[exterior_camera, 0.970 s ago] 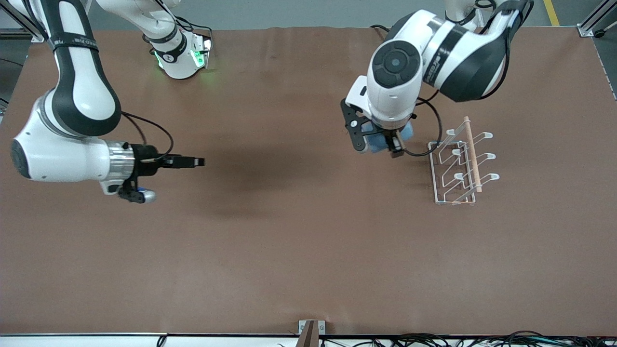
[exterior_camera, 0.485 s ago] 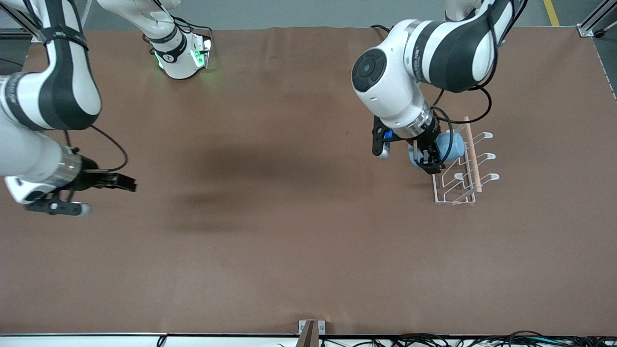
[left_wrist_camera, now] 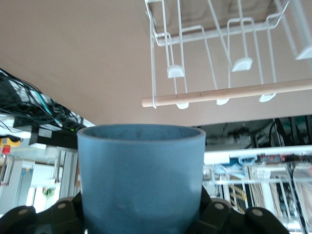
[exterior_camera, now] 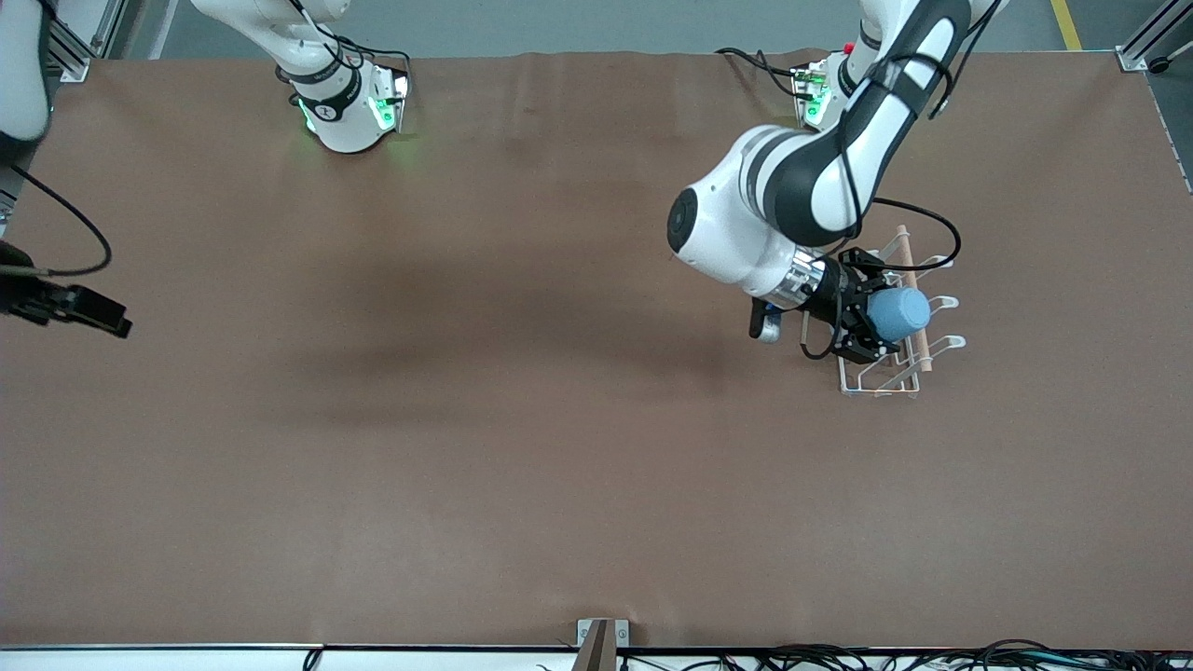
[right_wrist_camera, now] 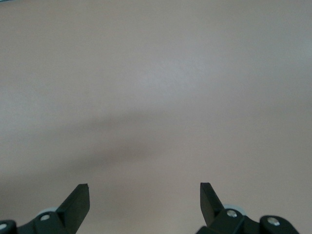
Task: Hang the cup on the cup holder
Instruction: 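Hang the cup on a rack hook with the left gripper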
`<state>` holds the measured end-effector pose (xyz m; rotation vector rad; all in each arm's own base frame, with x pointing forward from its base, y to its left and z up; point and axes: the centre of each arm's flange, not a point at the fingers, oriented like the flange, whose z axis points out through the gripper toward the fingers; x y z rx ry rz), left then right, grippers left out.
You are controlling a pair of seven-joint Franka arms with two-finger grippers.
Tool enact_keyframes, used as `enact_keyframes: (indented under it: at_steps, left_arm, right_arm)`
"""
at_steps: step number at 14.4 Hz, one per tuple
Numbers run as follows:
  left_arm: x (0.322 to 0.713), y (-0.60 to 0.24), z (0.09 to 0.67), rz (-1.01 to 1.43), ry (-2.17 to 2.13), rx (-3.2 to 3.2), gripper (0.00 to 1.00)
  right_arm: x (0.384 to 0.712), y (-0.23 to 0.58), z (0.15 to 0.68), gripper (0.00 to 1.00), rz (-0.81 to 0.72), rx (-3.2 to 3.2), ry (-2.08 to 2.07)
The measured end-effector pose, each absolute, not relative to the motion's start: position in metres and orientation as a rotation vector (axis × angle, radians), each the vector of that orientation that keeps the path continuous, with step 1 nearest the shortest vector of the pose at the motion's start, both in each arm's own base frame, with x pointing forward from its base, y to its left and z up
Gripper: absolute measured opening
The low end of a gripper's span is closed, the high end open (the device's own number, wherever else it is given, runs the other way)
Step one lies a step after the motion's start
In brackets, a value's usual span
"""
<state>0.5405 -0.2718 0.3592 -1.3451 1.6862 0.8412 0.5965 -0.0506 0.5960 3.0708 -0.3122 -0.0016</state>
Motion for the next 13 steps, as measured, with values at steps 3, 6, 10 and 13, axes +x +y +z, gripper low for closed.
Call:
enact_keyframes:
  at_steps: [3, 6, 10, 13]
  left_arm:
    - [0.534, -0.256, 0.315, 0.892, 1.63, -1.265, 0.78]
    - [0.531, -0.244, 0.273, 0.956, 1.559, -1.199, 0.78]
    - [0.525, -0.234, 0.229, 0.998, 1.499, -1.14, 0.78]
    - [0.523, -0.232, 0.209, 0.99, 1.48, -1.125, 0.78]
  right_arm:
    - [0.569, -0.057, 0.631, 1.0, 0.004, 3.088, -0.39]
    - [0.554, -0.071, 0.648, 1.0, 0.012, 3.098, -0.375]
    - [0.552, -0.073, 0.654, 1.0, 0.026, 3.112, -0.286]
    - [0.553, -0.072, 0.651, 1.0, 0.008, 3.114, -0.276]
